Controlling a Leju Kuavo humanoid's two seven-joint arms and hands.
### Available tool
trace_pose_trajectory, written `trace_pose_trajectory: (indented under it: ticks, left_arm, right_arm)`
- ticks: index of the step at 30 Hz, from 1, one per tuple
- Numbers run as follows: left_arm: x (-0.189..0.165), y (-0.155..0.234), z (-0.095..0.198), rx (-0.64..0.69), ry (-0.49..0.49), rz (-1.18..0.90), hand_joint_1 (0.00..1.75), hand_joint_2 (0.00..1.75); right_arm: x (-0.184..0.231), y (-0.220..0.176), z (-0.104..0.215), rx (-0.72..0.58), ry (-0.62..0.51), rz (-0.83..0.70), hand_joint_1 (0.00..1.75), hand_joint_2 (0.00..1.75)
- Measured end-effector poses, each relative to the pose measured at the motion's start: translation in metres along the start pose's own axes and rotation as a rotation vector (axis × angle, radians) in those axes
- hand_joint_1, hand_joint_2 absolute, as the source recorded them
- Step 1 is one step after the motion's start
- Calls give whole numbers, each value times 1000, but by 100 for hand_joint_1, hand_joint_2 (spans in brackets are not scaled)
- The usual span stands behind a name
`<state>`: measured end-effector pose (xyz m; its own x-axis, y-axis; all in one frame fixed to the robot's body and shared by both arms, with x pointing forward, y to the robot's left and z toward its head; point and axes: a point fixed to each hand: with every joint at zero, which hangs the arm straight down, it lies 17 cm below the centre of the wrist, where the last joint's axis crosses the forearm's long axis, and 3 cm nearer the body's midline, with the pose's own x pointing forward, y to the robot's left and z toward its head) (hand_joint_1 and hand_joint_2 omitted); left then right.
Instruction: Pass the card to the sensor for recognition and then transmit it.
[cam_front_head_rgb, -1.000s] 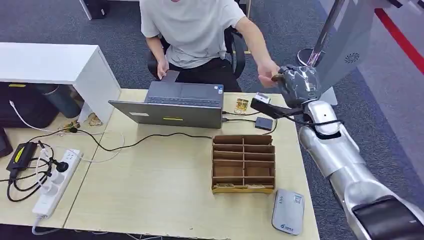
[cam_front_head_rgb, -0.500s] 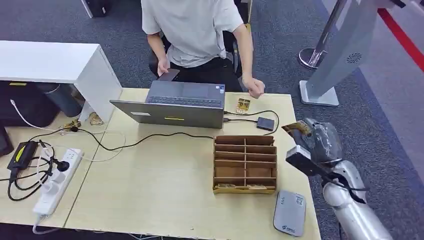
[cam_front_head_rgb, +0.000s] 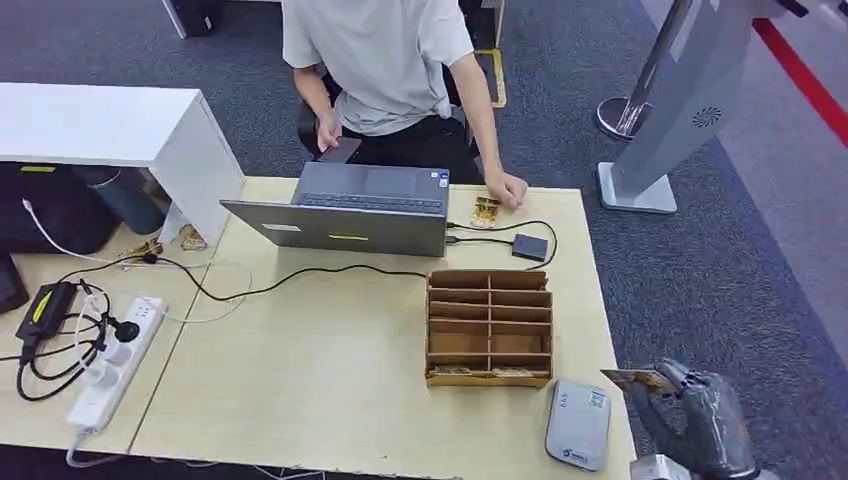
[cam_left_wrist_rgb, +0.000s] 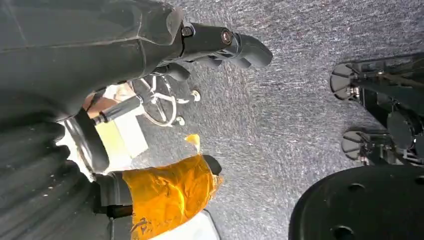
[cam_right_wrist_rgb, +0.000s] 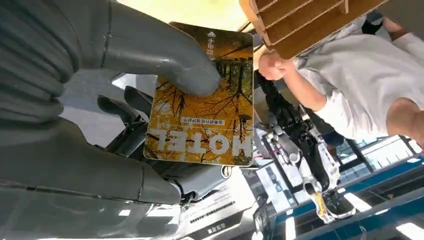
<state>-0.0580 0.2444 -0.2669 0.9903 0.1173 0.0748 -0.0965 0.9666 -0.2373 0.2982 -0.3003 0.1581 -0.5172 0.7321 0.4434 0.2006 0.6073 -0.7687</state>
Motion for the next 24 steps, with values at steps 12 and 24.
trace_pose_trajectory:
  ticks: [12, 24]
  left_arm:
    - [1, -4, 0, -14, -2, -5, 0, 175]
    - [1, 1, 1, -13, 4, -27, 0, 175]
  right_arm:
    - [18, 95, 43, 136, 7, 145, 175, 175]
    - [17, 145, 51, 210, -20, 157, 175, 175]
